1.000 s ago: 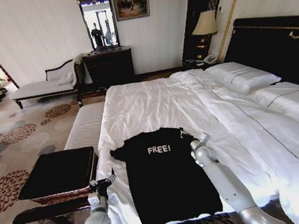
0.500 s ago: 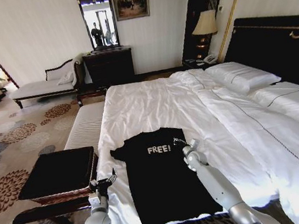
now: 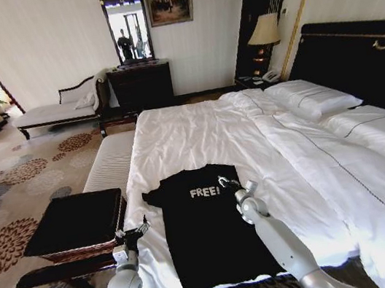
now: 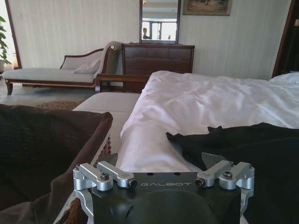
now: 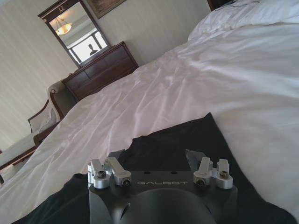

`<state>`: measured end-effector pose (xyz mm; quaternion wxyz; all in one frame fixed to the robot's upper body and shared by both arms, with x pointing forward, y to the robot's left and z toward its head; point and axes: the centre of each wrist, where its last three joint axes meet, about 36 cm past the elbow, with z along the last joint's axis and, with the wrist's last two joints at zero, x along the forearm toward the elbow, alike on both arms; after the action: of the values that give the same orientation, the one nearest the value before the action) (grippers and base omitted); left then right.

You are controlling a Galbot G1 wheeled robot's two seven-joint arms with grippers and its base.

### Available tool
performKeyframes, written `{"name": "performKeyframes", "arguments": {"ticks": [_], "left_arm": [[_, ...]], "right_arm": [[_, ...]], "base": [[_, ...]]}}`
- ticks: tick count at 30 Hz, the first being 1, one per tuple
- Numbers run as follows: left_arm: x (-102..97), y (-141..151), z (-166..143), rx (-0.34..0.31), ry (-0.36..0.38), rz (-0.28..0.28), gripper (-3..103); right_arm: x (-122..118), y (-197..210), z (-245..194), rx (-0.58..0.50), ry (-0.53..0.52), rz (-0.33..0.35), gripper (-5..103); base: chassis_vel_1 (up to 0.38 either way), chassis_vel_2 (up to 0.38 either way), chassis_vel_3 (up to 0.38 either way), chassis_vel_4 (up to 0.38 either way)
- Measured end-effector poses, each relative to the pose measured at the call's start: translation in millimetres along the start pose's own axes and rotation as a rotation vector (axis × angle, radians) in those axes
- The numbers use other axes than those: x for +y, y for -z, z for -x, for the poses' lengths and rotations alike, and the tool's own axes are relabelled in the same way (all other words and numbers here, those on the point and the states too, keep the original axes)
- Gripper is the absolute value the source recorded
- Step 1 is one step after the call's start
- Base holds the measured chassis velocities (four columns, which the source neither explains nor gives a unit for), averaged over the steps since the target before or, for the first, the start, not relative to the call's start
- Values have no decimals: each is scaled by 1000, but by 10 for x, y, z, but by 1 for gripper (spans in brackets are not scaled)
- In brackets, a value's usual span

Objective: Fold the clothes on the bed and place them into the basket.

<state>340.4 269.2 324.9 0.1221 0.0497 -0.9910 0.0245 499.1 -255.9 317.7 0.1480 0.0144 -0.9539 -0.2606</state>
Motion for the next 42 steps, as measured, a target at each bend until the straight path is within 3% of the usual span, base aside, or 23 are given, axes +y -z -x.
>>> {"name": "performKeyframes", "arguments": {"ticks": [6,11,14,18,21,28,34,39,42], "left_arm": [[-157,153,341,6,-40,-82,100],[-239,219,546,31,-54,-149,100],[-284,211,705,77,-52,-250,100],[-293,189,793,94,-58,-291,100],[-289,174,838,97,-68,-296,102],[-290,168,1065,56,-99,-318,98],[-325,116,1194,59,-110,-315,95],[-363,67,1281,63,-106,-319,82],[-365,6,1335,78,-90,-320,66]], "right_arm": [[-307,32,-292,-23,-72,4,95],[-425,12,-424,-28,-103,8,100],[-551,-22,-535,-27,-137,10,100],[-650,-43,-619,-28,-162,15,100],[-679,-52,-653,-30,-169,17,100],[-745,-68,-721,-32,-187,23,100],[-733,-101,-726,-30,-188,31,100],[-714,-107,-720,-30,-187,32,100],[-733,-87,-720,-32,-193,31,100]], "base": [[0,0,0,0],[0,0,0,0],[0,0,0,0],[0,0,0,0],[0,0,0,0],[0,0,0,0],[0,0,0,0],[0,0,0,0],[0,0,0,0]]}}
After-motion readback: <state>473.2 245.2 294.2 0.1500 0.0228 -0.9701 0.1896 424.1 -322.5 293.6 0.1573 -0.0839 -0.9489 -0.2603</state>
